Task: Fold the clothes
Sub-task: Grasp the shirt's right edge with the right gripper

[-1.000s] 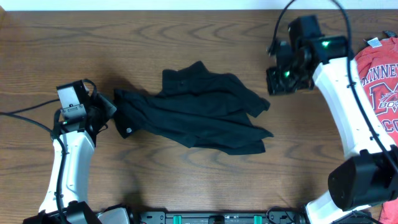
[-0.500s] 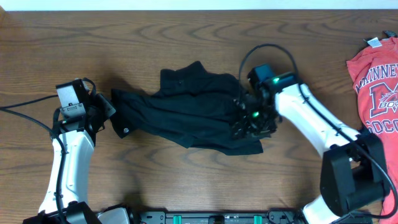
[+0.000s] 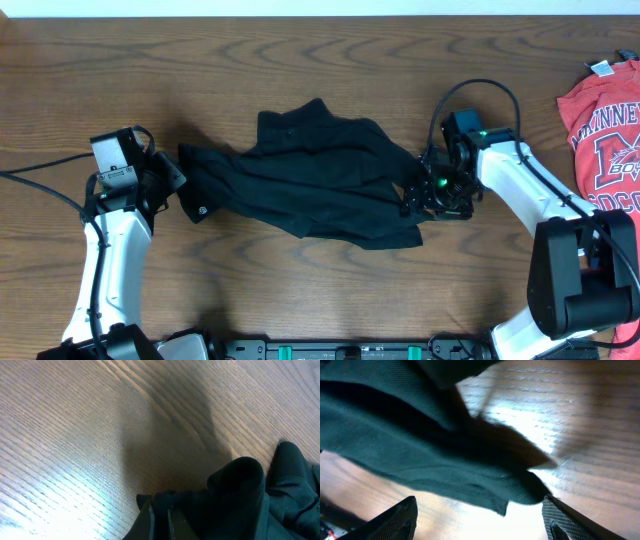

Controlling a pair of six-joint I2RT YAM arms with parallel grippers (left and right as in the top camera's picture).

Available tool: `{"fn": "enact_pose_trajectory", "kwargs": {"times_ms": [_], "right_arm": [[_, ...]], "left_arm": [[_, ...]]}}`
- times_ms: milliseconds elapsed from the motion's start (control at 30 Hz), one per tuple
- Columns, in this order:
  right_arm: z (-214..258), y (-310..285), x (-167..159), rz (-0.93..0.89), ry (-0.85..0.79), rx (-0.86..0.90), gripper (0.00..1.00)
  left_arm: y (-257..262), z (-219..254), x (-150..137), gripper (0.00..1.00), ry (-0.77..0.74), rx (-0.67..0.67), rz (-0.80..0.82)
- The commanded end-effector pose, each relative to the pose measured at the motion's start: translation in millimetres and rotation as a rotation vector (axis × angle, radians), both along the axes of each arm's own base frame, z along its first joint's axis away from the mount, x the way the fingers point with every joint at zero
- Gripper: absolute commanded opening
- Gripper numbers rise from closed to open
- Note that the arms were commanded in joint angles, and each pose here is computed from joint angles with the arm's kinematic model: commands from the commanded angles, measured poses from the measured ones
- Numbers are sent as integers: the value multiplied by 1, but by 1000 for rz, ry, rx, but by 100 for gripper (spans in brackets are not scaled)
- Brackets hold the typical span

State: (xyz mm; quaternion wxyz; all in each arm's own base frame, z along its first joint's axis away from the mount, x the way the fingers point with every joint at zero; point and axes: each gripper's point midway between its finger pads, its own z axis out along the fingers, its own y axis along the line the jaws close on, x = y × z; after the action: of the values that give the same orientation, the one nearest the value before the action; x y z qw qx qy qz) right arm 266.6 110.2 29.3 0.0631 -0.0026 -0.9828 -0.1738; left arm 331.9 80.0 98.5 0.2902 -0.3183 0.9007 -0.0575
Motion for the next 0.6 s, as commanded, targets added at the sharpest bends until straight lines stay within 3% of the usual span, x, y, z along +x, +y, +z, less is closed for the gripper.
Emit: {"fn": "enact_pose_trajectory", "kwargs": {"times_ms": [0,233,300,333,367,400,533,567], "right_arm": [[-13,0,-10,-19,31,0,78],[-37,0,-18,-78,22,0,79],[-42,0,-17,-92,11,2,74],[-43,1,-16,-95,4,9,66],[-44,3,-14,-94,-7,24,45],[-44,6,-11,-94,-23,39,30],[-42,15,8,-85,-108,84,1],[-41,16,13,-82,-129,89,1]], "left_arm": [[6,11,5,6,-20,39,-11],[6,10,3,6,-9,41,-18],[6,9,3,6,-9,41,-18],[6,9,3,6,-9,41,-18],[6,9,3,6,-9,41,-18],[6,9,3,6,-9,40,-18],[6,9,3,6,-9,40,-18],[5,9,3,6,-9,40,-19]]}}
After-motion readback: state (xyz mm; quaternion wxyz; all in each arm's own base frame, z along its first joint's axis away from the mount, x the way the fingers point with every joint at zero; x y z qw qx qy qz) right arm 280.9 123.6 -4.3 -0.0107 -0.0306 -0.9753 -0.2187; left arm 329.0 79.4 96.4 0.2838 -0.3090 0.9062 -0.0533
